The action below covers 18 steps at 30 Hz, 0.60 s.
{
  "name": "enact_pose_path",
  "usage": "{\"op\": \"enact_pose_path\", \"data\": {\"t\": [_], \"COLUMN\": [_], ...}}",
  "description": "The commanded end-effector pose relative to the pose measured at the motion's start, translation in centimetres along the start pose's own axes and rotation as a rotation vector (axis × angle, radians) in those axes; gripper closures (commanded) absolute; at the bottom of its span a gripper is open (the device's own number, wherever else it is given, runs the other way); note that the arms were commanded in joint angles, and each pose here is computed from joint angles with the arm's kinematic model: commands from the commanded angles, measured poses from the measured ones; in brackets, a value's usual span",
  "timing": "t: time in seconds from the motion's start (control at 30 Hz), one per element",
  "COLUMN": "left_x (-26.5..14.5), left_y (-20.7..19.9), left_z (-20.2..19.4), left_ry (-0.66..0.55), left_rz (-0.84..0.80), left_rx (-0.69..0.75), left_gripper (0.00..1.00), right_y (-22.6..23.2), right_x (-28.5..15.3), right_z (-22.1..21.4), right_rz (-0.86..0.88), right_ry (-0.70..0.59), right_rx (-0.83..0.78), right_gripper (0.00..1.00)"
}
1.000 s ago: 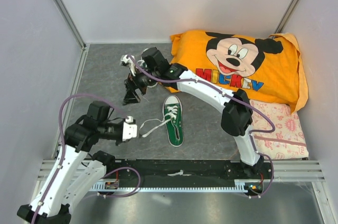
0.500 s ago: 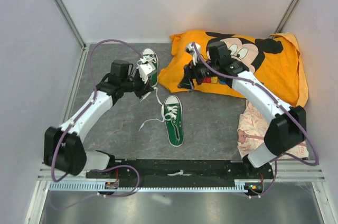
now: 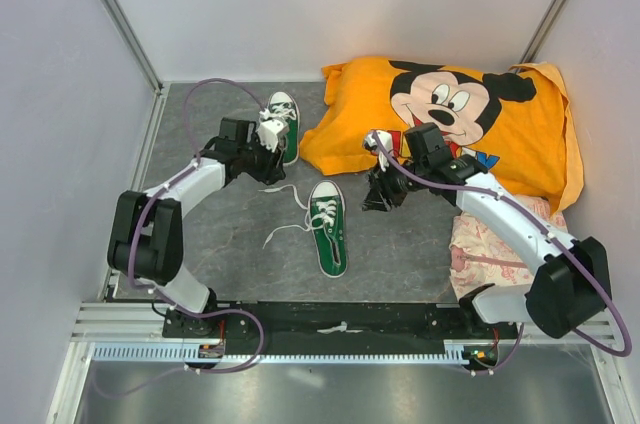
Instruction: Tie the shoes
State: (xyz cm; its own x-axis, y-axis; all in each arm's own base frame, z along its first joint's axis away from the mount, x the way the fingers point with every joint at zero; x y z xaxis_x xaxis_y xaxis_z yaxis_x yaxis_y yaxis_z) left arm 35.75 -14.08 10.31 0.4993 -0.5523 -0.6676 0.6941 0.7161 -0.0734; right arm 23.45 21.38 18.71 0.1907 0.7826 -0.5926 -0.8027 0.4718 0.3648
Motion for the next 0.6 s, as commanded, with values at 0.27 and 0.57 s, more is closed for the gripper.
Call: {"op": "enact_pose_path", "data": {"t": [0.27,0.57], "left_x": [-8.1,-4.2], "left_y": [-7.5,-9.4], "left_z": [-2.8,-7.3], "left_ry": [-0.140,0.112], "left_rz": [-0.339,-0.384], "left_rx": [0.521,0.715], "left_gripper": [0.50,0.46], "right_y": [-0.3,-0.5], "right_x": [1.1,2.1], "right_z": [0.5,0.6], "right_rz": [0.035,0.046], "right_ry": [-0.015,-0.042], "right_rx": [0.003,0.090], "right_gripper": [0.65,0.64]}}
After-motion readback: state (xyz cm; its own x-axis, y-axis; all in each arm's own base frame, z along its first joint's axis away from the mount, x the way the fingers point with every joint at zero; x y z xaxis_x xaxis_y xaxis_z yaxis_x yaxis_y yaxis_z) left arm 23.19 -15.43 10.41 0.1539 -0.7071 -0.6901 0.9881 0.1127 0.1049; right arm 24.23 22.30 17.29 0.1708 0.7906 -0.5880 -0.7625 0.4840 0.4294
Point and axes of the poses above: each gripper's point midway between its finger pads, its own x axis out along the fingers, its own y axis along the line the jaws close on, z = x × y, the point moved 3 cm from there along -x, back along the fingers, and after that the axes turned 2 degrees about x, right-handed, at the moved point
